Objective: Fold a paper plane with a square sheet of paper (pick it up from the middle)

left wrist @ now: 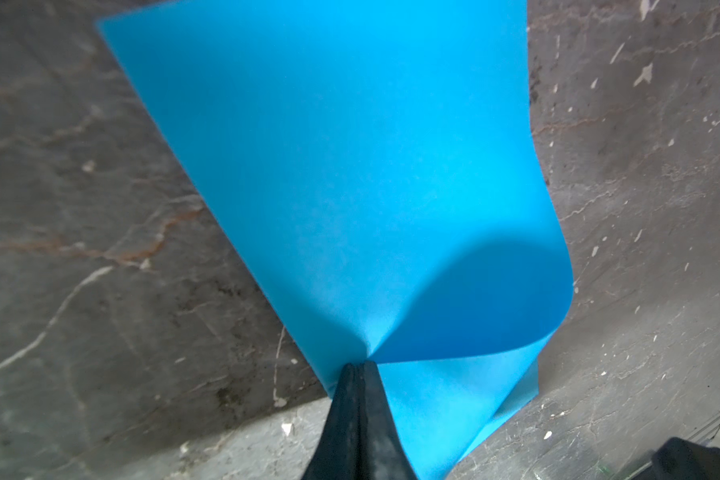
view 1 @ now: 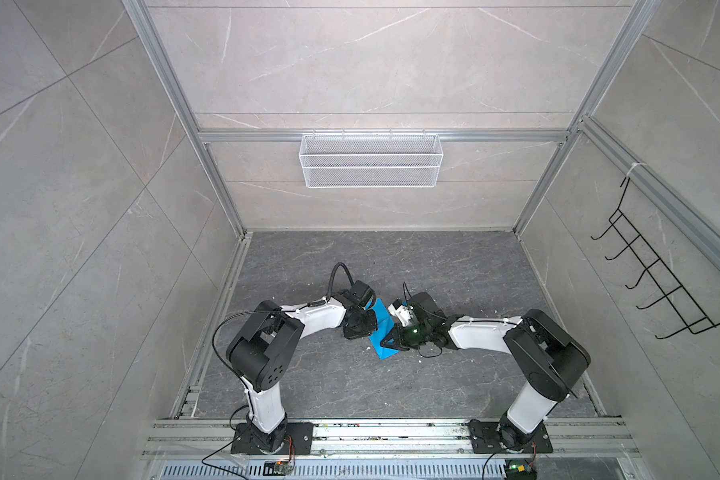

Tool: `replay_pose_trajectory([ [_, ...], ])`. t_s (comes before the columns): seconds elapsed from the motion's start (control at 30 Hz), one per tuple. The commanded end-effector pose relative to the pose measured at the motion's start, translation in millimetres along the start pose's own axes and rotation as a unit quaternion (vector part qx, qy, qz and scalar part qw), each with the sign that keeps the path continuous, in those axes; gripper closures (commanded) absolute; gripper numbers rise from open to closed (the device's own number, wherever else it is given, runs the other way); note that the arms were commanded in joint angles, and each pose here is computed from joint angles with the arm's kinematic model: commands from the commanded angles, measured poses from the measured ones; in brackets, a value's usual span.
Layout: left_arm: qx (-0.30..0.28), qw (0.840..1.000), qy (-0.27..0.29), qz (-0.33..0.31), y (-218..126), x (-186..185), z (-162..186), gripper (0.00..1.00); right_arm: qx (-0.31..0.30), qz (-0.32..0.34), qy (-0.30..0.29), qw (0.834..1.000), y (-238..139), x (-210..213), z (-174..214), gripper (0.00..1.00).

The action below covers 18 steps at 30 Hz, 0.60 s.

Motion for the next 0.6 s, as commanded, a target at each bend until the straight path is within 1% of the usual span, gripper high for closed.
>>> replay_pose_trajectory([
  [0.0,0.045,0.995,-0.003,-0.086,17.4,28.6,17.8,1.0,-0.016,0.019,0.003,1.0,5.6,-3.5,-10.8,0.98],
  [0.23,0.045,0.995,-0.002,-0.086,17.2,28.5,18.3,1.0,-0.019,0.036,0.02,0.999,13.5,-11.7,-16.5,0.98],
  [0.57,0.043,0.995,-0.003,-0.092,16.1,30.0,18.7,1.0,-0.009,0.066,0.04,0.997,10.9,-33.3,-2.5,0.98],
])
Point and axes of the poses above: each gripper's point midway between its finger pads, its own y axis out along the fingers, its own x axis along the line the jaws close on, z = x × y, the point moved 9 cm from there along -y, back along the fingers, and after that the axes turned 2 degrees about y, right-handed, at the moved point
